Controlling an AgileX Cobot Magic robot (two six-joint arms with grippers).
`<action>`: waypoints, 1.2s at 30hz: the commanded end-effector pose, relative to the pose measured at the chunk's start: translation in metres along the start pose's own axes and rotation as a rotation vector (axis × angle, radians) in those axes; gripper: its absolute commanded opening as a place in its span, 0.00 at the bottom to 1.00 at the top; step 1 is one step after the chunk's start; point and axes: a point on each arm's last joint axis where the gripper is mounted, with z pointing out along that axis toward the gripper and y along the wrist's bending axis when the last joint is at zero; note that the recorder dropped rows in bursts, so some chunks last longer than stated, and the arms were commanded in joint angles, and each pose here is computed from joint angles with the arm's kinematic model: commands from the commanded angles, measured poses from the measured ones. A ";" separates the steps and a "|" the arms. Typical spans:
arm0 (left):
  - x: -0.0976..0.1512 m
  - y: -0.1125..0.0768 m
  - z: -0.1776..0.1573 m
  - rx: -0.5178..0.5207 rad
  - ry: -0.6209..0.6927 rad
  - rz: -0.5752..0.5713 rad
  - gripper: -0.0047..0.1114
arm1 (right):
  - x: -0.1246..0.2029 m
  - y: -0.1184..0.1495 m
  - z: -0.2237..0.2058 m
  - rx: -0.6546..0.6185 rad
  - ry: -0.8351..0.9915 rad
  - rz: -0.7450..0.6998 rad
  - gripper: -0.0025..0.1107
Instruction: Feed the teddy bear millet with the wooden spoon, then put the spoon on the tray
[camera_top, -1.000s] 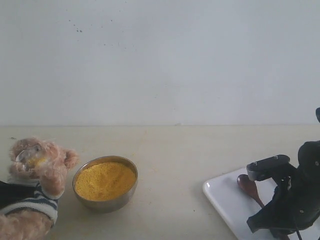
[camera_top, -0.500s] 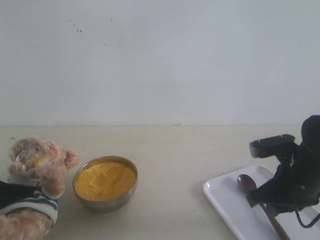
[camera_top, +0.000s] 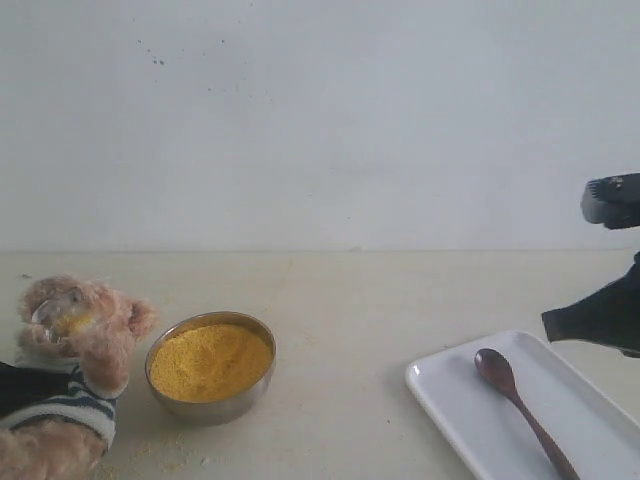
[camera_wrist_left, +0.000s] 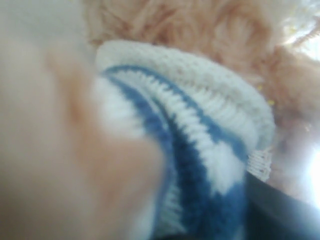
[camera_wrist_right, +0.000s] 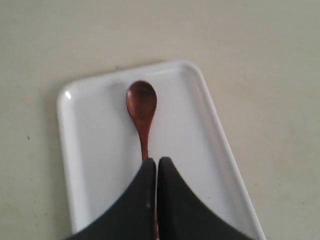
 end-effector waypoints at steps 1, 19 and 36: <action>-0.001 -0.003 0.000 0.036 -0.001 0.001 0.08 | 0.019 -0.001 -0.032 -0.036 -0.268 0.044 0.02; -0.001 -0.003 0.000 0.036 0.000 0.001 0.08 | 0.099 -0.006 -0.153 -0.068 -0.958 0.023 0.02; 0.000 -0.003 0.000 0.033 0.008 0.004 0.08 | 0.147 -0.003 -0.099 -0.073 -0.840 0.006 0.02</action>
